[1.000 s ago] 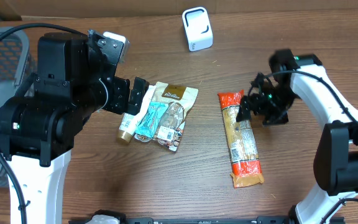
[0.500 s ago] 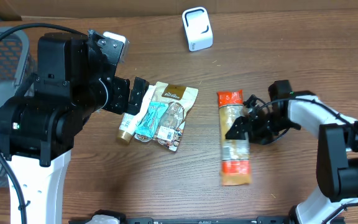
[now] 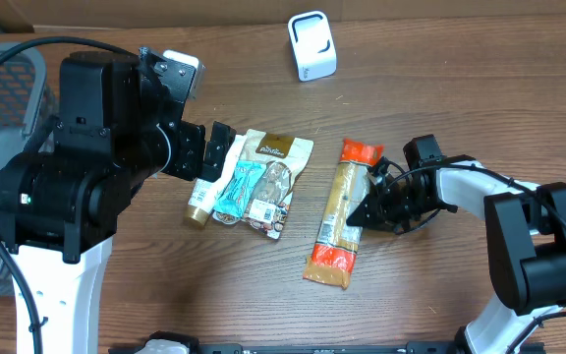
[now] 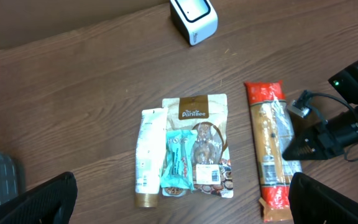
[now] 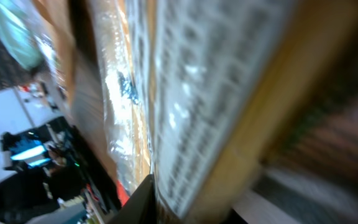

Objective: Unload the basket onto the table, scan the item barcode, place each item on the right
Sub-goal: 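Regrasp the spaghetti pack and lift it toward the white scanner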

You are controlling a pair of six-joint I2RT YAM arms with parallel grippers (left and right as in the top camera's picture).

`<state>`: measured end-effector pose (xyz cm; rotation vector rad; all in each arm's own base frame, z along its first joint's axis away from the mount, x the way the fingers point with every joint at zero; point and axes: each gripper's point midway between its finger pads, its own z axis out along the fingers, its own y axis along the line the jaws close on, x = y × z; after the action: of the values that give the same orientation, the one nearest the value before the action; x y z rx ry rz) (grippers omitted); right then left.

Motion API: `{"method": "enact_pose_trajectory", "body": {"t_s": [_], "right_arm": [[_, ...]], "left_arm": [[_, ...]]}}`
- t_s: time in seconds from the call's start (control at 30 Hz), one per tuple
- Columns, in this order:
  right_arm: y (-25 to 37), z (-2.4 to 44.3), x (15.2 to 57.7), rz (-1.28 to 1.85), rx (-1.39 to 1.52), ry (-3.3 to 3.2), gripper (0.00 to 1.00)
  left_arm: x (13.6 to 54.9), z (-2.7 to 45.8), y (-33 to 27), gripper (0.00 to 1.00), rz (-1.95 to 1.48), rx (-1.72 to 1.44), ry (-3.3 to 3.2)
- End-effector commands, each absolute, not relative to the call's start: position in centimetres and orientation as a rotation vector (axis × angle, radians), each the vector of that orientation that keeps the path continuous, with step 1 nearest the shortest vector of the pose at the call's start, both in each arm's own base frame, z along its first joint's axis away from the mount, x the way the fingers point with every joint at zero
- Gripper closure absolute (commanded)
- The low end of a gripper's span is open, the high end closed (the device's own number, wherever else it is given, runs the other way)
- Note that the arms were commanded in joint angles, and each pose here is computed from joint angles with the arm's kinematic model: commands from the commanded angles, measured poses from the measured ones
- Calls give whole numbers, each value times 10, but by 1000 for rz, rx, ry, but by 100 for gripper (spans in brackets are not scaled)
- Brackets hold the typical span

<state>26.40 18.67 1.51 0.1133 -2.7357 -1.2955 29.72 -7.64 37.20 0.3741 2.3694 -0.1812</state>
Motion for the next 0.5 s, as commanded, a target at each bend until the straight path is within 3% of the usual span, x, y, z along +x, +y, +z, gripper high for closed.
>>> {"method": "enact_pose_trajectory", "body": {"t_s": [0.0, 0.07, 0.17, 0.37, 0.47], "right_arm": [[194, 22, 273, -1385, -10, -2680, 70], [191, 11, 283, -1285, -155, -2725, 55], [189, -5, 291, -1146, -339, -2785, 51], [209, -25, 297, -1025, -574, -2805, 50], [226, -36, 295, -961, -613, -2841, 55]], "left_arm": [[300, 369, -75, 1, -178, 354, 2383], [300, 369, -75, 0, -178, 354, 2383], [300, 369, -75, 0, -178, 354, 2383], [300, 369, -75, 0, -178, 354, 2383], [300, 369, -75, 0, -178, 354, 2383]]}}
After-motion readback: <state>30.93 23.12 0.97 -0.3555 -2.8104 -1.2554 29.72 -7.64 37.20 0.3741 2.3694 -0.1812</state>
